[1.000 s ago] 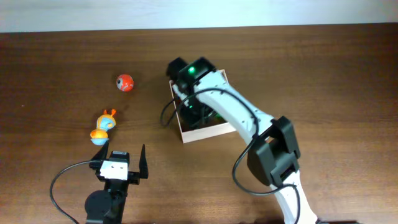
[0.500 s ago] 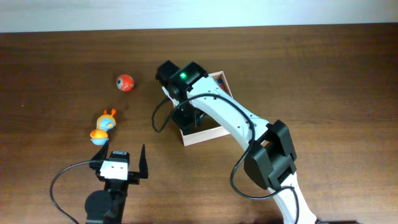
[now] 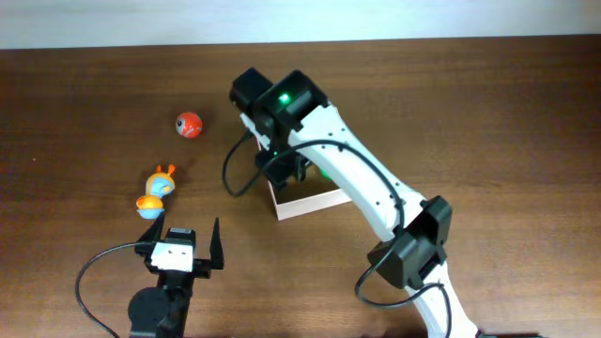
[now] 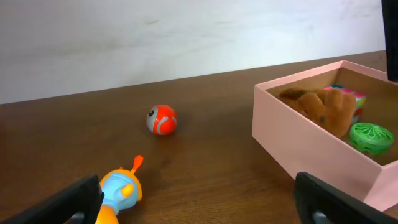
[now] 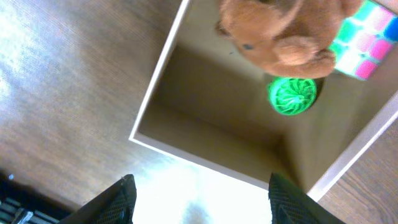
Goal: Pack container
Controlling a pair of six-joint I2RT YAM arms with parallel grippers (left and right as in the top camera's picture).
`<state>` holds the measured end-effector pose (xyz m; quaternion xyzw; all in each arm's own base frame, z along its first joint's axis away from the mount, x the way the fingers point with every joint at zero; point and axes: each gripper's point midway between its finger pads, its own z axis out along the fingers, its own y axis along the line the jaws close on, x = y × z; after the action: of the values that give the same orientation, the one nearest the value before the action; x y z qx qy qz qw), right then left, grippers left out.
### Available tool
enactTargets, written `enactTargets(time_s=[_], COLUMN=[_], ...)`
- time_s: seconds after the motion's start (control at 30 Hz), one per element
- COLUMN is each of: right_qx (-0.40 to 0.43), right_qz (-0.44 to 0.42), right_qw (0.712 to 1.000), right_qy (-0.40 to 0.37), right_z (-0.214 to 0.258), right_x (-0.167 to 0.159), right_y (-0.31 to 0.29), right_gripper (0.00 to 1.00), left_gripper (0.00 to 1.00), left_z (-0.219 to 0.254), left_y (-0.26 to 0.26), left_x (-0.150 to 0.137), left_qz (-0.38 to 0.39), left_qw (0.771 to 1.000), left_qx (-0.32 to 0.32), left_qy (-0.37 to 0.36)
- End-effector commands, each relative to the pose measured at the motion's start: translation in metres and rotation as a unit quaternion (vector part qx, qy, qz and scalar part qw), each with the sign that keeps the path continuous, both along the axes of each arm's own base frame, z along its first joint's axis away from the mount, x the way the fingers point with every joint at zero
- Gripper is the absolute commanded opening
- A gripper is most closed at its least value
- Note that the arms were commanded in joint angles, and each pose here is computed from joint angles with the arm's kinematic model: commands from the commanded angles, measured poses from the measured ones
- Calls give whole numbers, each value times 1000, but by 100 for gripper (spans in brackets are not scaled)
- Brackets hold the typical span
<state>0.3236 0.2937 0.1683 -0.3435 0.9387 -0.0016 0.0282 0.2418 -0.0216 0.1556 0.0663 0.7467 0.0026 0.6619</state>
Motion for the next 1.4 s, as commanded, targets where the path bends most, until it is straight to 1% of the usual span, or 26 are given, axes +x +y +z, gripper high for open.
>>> enactTargets(time_s=[0.0,0.07,0.2,0.27,0.53,0.67,0.8,0.87,0.97,1.1,1.37], right_qx=[2,-4,-15,-25,-68,-61,-65,-69,-77,-54,-9], right_qz=[28,31,37,27,-8,-21,-50,-77,-138,-188,-223], right_qw=[1000,999,999,999,998,998,997,995,987,980,973], right_qy=[12,13,23,30,15,5,4,-3,-31,-45,-65], right_z=[0,-2,-8,-9,8,13,-4,-17,-37,-61,-71], right_x=[-23,-31,-45,-52,-74,-81,-80,-77,-67,-60,-39], right_y=[16,22,25,19,-27,-37,-38,-38,-41,-33,-22], right_gripper=[63,62,57,53,54,57,57,57,57,57,57], left_gripper=[99,99,99,99,99,99,99,99,99,99,99], left_z=[0,0,0,0,0,0,0,0,0,0,0], left_y=[1,1,1,1,1,1,1,1,1,1,1], left_x=[0,0,0,0,0,0,0,0,0,0,0], left_qz=[1,1,1,1,1,1,1,1,1,1,1], left_qw=[1000,1000,1000,1000,1000,1000,1000,1000,1000,1000,1000], left_qx=[9,9,9,9,9,9,9,9,9,9,9], left_qy=[-4,-4,-4,-4,-4,-4,-4,-4,-4,-4,-4])
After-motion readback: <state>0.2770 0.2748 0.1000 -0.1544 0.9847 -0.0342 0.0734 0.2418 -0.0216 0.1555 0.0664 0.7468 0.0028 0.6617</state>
